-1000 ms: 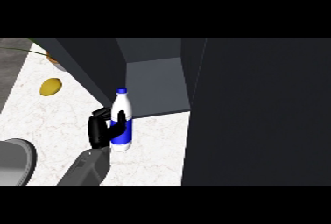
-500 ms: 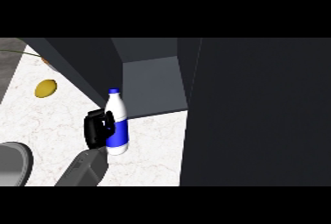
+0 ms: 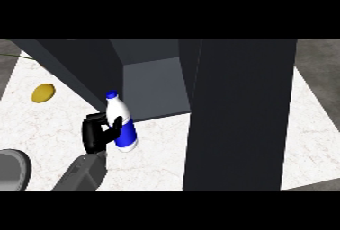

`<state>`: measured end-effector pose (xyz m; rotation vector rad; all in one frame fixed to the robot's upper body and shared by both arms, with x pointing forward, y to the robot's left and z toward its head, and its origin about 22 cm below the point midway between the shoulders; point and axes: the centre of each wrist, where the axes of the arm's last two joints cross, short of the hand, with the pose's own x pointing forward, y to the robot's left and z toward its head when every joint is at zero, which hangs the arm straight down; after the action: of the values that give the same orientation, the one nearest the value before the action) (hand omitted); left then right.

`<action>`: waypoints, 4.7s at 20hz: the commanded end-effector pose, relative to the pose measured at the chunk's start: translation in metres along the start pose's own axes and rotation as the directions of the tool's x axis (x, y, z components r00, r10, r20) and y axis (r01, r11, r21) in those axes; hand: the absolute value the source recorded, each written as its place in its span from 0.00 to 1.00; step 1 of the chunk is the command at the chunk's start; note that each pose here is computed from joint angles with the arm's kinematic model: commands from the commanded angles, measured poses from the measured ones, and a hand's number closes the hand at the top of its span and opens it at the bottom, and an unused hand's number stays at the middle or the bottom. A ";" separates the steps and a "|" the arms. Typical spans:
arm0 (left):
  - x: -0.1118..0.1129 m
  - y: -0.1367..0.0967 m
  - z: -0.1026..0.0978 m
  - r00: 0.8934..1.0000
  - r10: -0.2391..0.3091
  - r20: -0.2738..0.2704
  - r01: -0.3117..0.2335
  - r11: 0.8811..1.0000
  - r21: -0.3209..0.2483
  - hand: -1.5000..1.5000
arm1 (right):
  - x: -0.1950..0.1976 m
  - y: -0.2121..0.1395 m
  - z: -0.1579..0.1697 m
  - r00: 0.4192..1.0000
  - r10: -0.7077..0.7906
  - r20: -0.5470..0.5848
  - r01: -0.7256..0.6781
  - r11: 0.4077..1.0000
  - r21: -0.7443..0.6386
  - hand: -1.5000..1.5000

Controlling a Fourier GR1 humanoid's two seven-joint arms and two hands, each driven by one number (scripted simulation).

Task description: Pick up the bottled water, place it into the cabinet and close the cabinet

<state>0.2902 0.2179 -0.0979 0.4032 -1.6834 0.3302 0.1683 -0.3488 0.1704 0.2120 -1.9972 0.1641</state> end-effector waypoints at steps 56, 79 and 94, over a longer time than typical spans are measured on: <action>0.044 -0.105 0.022 0.879 0.456 -0.142 -0.457 0.717 -0.527 1.00 | 0.033 0.024 0.017 0.996 0.066 -0.068 -0.050 0.977 0.207 1.00; 0.067 0.095 0.070 0.914 0.397 -0.085 -0.375 0.744 -0.554 0.00 | 0.052 0.105 0.026 0.993 -0.039 -0.108 0.080 0.907 0.413 1.00; 0.107 0.159 0.064 0.944 0.330 0.013 -0.259 0.761 -0.594 0.00 | 0.035 0.167 -0.018 0.979 -0.136 -0.153 0.200 0.795 0.573 1.00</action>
<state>0.1565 0.3215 -0.0043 -0.3022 -1.8622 -0.0005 0.1639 -0.2000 0.1719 0.8967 -1.5986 0.5318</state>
